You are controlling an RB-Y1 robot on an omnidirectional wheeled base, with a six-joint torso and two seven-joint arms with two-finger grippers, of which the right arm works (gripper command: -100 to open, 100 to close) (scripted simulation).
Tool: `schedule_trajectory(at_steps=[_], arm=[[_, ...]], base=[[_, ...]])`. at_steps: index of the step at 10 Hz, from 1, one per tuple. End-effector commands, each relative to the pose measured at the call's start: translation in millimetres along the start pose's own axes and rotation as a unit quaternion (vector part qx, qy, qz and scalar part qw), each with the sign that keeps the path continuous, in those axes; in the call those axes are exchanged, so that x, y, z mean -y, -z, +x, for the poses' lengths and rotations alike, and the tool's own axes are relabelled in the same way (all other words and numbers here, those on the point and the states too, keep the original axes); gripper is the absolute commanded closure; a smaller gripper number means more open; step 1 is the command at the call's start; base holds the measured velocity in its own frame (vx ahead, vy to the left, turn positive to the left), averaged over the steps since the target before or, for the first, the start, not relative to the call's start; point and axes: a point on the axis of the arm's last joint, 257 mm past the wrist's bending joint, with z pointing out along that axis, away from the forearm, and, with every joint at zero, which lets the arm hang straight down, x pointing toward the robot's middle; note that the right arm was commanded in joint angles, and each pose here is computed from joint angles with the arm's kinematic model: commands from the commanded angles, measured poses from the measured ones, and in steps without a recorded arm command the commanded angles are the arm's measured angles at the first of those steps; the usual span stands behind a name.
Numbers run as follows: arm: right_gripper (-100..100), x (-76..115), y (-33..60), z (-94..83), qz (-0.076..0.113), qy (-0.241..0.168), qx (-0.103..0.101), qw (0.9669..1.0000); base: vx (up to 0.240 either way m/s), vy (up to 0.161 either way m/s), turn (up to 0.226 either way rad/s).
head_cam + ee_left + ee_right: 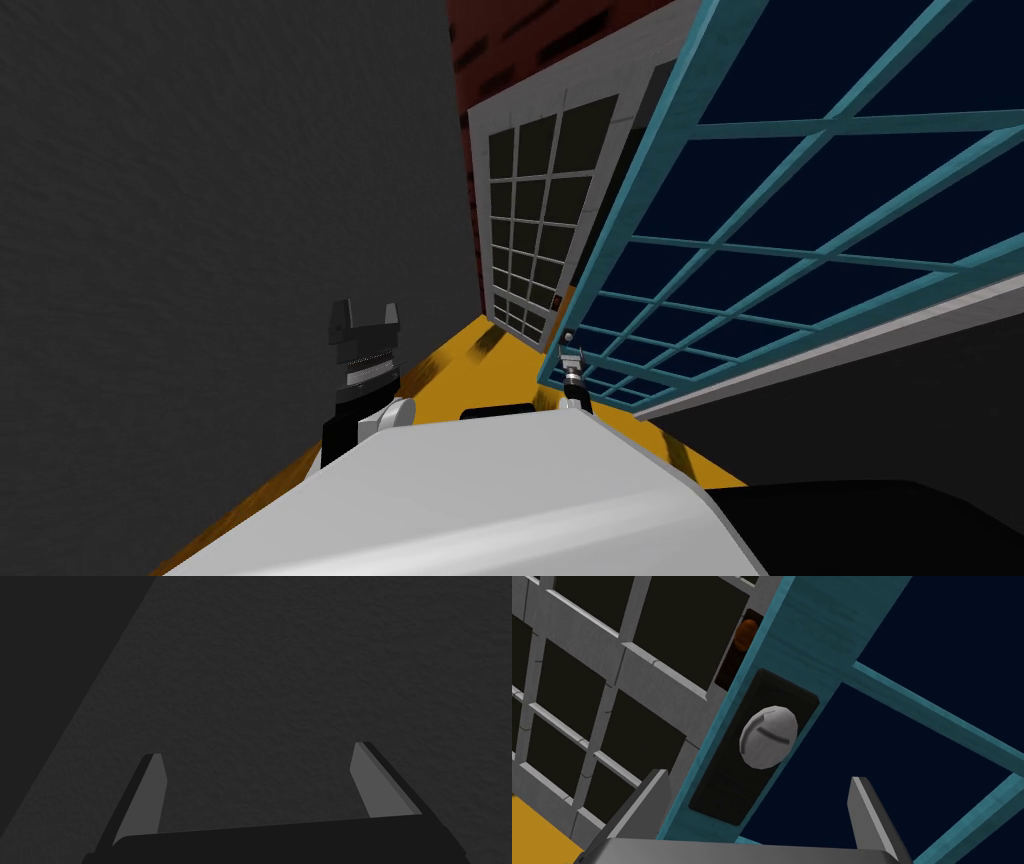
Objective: Pull the door open
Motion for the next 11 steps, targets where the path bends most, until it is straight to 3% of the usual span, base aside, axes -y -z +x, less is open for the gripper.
schedule_trajectory(at_steps=[1, 3, 6, 11], arm=[[-100, 0.3, 1.0, 0.0, -0.003, -0.034, 0.002, 0.9994], [-100, 0.7, 1.9, -0.1, -0.005, -0.061, 0.004, 0.9981], [-100, 1.7, 3.6, -0.3, -0.010, -0.113, 0.008, 0.9935], [-100, 3.7, 7.1, -1.2, -0.018, -0.209, 0.014, 0.9776]], base=[[-0.057, -0.019, 0.067], [-0.074, -0.018, 0.062], [-0.067, -0.013, 0.057], [-0.073, -0.012, 0.057]])
